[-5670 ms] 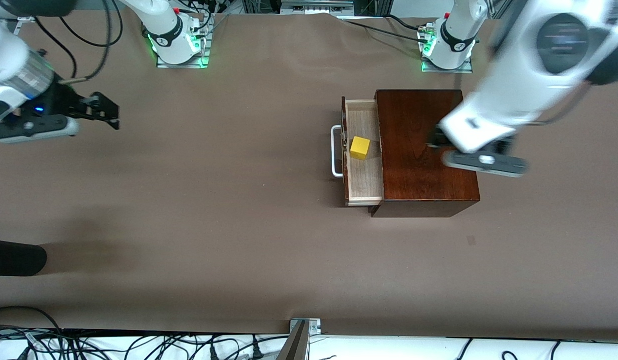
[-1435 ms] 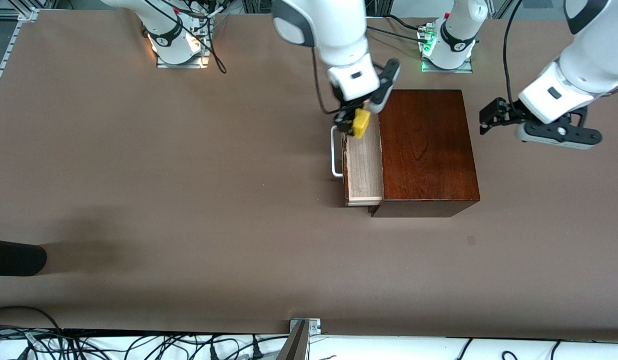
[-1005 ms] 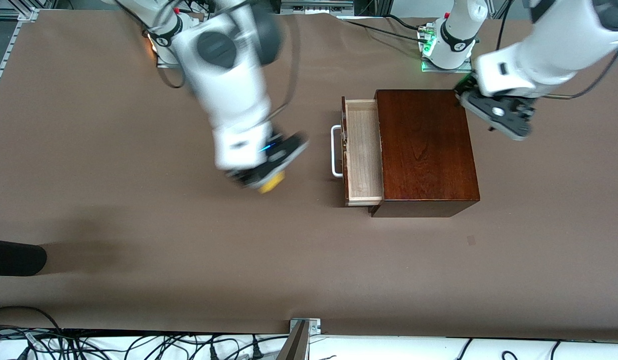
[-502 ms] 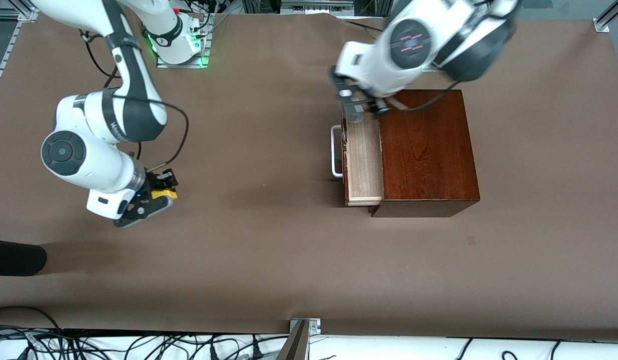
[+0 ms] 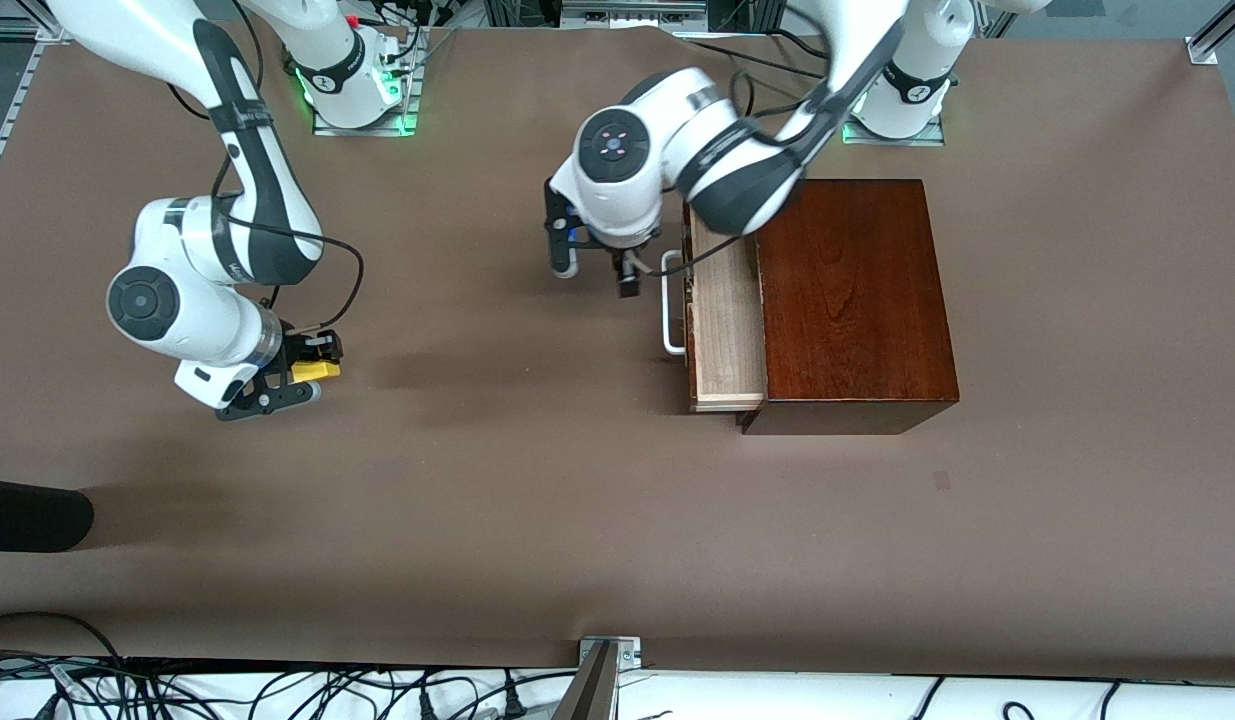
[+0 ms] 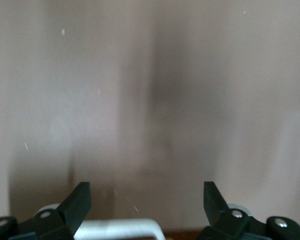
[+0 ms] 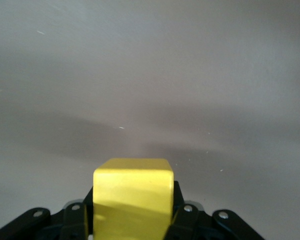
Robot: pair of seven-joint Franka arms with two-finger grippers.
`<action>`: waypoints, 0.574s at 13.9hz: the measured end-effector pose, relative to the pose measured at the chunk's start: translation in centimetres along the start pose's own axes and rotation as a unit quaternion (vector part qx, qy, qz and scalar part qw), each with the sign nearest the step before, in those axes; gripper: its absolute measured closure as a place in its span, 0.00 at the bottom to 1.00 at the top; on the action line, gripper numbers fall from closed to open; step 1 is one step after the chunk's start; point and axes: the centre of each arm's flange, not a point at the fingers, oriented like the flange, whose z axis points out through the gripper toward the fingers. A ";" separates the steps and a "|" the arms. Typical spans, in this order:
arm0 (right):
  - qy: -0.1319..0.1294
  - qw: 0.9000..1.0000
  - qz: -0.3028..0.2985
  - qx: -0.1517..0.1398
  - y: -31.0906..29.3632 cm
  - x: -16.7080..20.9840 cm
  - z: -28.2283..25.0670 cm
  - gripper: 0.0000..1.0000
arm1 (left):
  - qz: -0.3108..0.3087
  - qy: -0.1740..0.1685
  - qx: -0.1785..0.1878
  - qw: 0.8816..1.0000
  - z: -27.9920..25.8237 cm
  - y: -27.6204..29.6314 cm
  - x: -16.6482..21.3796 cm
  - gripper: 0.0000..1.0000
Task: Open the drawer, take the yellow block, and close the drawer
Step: 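Place the cube with the right gripper while the left gripper shuts the drawer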
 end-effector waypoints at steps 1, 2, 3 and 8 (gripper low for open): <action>-0.005 1.000 0.018 0.001 0.3 -0.7 1.3 0.44 | 0.022 -0.001 0.003 1.000 1.6 -0.4 0.3 0.00; -0.012 0.999 0.040 0.001 0.3 -1.2 2.3 0.44 | 0.033 -0.004 0.001 0.999 2.7 -1.0 0.2 0.00; -0.018 0.998 0.060 0.001 0.2 -1.6 2.9 0.44 | 0.036 -0.007 -0.003 0.999 3.3 -1.4 -0.1 0.00; -0.003 0.993 0.120 -0.003 -0.2 -3.2 6.8 0.44 | 0.031 -0.063 -0.061 0.996 3.7 -4.0 -4.8 0.00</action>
